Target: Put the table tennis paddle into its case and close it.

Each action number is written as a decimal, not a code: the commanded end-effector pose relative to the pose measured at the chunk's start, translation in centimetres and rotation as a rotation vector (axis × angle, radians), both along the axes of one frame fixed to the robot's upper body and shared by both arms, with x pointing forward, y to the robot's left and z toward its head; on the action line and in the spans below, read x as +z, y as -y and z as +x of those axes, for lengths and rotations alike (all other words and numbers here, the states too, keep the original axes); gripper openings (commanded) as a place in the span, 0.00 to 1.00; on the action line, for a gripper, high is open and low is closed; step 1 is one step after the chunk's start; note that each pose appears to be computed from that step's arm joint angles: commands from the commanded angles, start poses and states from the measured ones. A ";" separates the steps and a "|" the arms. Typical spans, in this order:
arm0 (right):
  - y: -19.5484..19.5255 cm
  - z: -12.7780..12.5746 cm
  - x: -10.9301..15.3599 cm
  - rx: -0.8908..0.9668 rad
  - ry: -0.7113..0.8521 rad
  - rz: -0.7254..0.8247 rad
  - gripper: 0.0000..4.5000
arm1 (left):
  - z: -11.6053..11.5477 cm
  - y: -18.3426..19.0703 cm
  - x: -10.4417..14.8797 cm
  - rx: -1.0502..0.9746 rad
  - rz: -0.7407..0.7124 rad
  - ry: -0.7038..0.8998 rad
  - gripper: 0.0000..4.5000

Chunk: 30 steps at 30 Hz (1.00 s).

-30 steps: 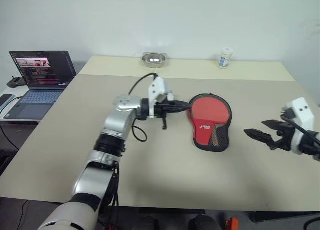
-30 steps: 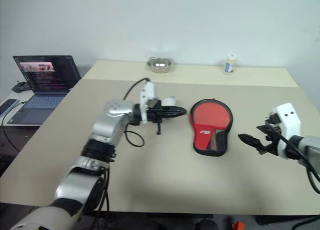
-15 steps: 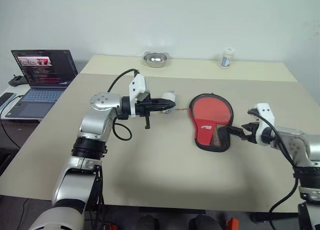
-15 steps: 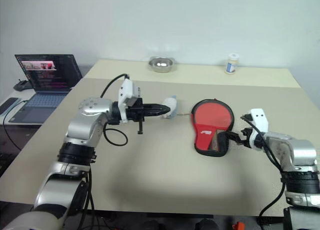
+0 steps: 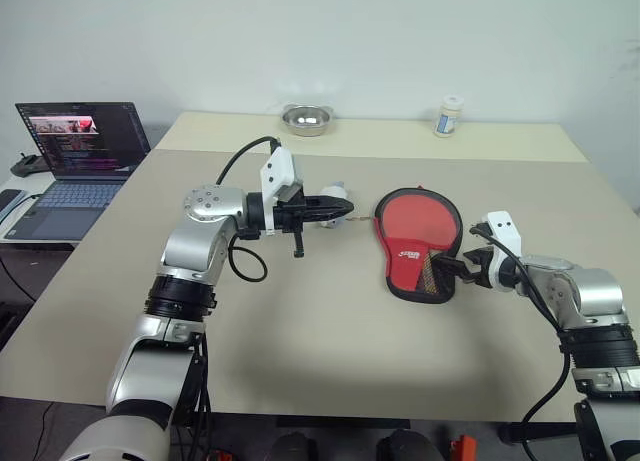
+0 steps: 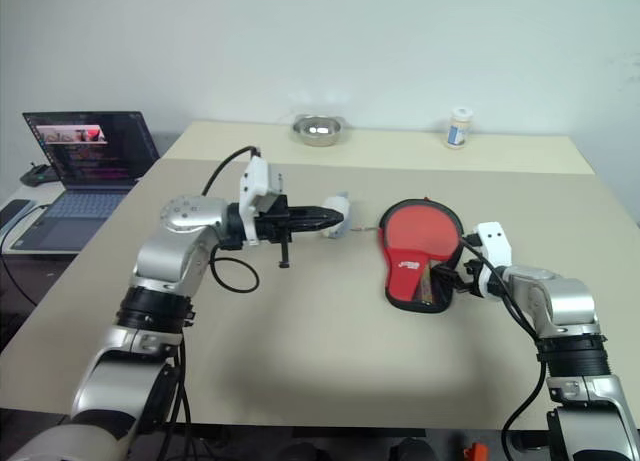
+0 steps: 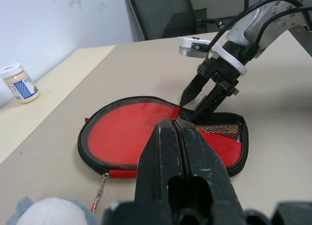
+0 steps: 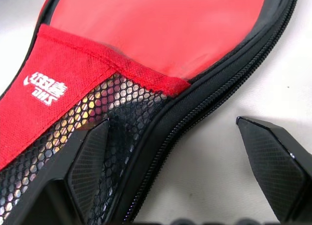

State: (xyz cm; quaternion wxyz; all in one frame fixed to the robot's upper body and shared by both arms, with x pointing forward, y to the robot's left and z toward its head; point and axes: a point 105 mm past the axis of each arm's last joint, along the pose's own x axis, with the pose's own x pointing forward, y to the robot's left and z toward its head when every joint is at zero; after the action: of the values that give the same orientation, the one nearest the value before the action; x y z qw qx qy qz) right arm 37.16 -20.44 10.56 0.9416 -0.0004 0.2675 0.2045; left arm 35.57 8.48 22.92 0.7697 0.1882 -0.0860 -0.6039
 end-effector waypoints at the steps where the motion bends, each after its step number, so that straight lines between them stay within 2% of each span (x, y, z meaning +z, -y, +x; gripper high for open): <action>1: -0.5 -0.1 -1.9 0.019 -0.061 -0.013 0.91 | -0.5 0.6 1.3 -0.030 -0.008 0.063 0.00; 6: -1.6 -0.1 -3.8 0.056 -0.125 0.005 0.57 | -0.5 0.5 0.6 -0.026 0.012 0.049 0.00; 14: -5.3 0.0 -3.2 0.153 -0.123 0.088 0.03 | -1.0 -1.9 -3.0 -0.024 0.102 -0.067 0.00; 18: -8.2 -1.1 -1.8 0.259 -0.105 0.133 0.01 | -2.3 -2.7 -4.0 -0.076 0.142 -0.117 0.00; 23: -11.3 -3.7 -0.9 0.359 -0.079 0.129 0.01 | -5.2 -3.6 -5.8 -0.183 0.215 -0.212 0.00; 30: -10.9 -7.8 -1.5 0.353 -0.129 0.134 0.01 | -7.2 -3.5 -6.6 -0.232 0.221 -0.248 0.00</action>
State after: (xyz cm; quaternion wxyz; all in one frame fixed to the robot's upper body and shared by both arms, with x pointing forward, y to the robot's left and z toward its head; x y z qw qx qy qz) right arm 30.72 -10.21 8.84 0.8806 0.0239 0.3032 0.3633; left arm 29.12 12.25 15.41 0.6909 0.1759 0.0710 -0.6977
